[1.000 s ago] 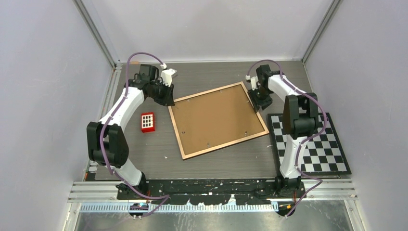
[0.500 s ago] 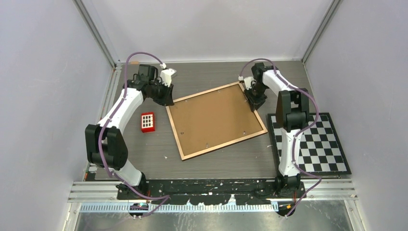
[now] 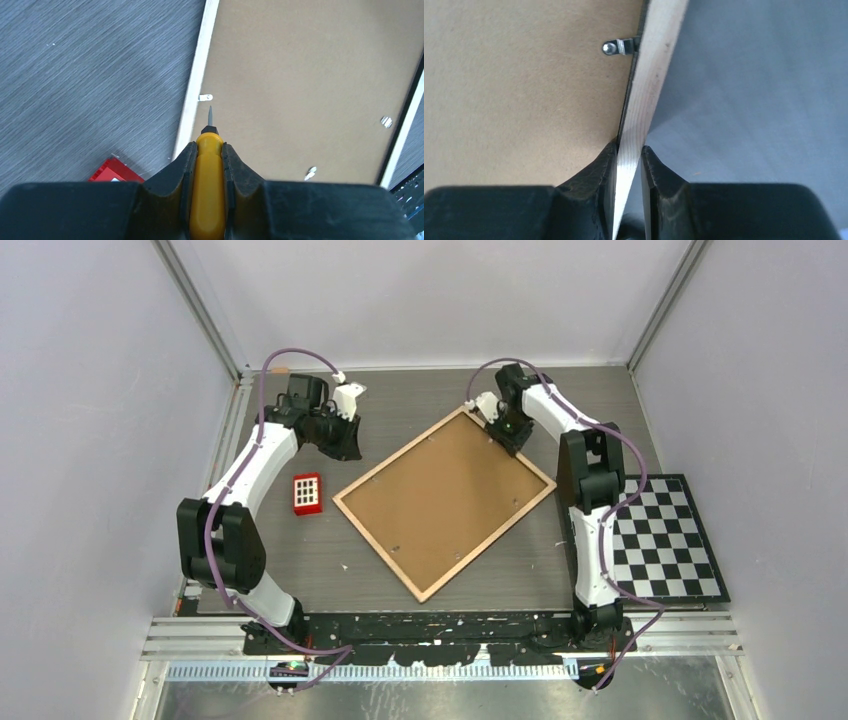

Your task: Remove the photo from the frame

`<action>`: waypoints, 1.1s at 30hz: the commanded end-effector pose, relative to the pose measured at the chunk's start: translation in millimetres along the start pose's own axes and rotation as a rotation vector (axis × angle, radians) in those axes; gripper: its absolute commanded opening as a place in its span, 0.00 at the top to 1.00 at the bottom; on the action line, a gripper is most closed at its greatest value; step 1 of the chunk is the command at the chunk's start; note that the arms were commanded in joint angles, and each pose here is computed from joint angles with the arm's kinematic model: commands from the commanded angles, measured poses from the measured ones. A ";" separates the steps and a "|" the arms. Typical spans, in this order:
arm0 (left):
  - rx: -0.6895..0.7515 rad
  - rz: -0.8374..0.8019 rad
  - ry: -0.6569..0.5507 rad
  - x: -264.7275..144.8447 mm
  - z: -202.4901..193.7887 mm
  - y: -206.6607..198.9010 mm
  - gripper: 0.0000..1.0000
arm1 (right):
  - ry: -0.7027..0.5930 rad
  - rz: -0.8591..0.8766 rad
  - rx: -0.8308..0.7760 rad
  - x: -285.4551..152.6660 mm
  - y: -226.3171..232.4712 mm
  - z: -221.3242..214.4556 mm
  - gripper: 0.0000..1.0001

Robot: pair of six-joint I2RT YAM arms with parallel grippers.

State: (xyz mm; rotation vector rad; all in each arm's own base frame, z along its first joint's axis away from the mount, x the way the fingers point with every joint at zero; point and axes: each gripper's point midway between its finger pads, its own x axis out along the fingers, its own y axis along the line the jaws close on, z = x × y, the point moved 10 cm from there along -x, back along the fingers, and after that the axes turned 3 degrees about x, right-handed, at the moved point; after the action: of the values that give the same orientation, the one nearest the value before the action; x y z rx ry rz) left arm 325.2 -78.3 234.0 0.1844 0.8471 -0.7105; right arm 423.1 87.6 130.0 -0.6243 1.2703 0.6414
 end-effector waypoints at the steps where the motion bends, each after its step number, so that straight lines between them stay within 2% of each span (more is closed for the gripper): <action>1: 0.032 0.014 -0.045 -8.8 10.5 -0.2 1.00 | -0.183 -0.320 -0.148 -14.6 -53.9 51.2 0.82; 5: 0.029 0.021 -0.045 -9.1 11.5 0.4 1.00 | -0.317 -0.436 -0.143 -21.8 -58.0 91.8 0.80; 6: 0.029 0.022 -0.046 -9.5 12.1 0.3 1.00 | -0.358 -0.460 -0.133 -27.1 -51.9 103.4 0.75; 11: 0.028 0.027 -0.048 -10.3 13.6 1.1 1.00 | -0.561 -0.506 0.033 -77.1 -31.4 124.3 0.33; 15: 0.026 0.020 -0.056 -8.4 14.9 1.2 1.00 | -0.644 -0.482 0.227 -119.1 -24.0 112.3 0.11; 18: 0.025 0.016 -0.065 -7.0 16.8 1.7 1.00 | -0.647 -0.425 0.385 -129.8 -16.8 87.2 0.01; 20: 0.025 0.013 -0.070 -5.6 17.7 2.4 1.00 | -0.601 -0.429 0.493 -126.3 -11.7 64.3 0.00; 25: 0.018 0.007 -0.082 -2.6 19.5 3.2 1.00 | -0.498 -0.138 0.725 -126.8 6.1 1.4 0.00; 29: -0.003 0.004 -0.083 -0.3 19.9 3.3 1.00 | -0.418 -0.075 0.844 -115.4 33.9 -37.7 0.00; 33: -0.025 0.004 -0.091 0.0 20.7 2.3 1.00 | -0.397 -0.013 0.957 -96.6 58.0 -59.0 0.00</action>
State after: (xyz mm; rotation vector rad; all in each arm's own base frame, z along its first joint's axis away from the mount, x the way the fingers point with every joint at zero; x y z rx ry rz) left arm 330.5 -80.4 232.8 0.1596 0.8435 -0.6969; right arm 352.7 56.0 216.8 0.0998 0.9893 0.0688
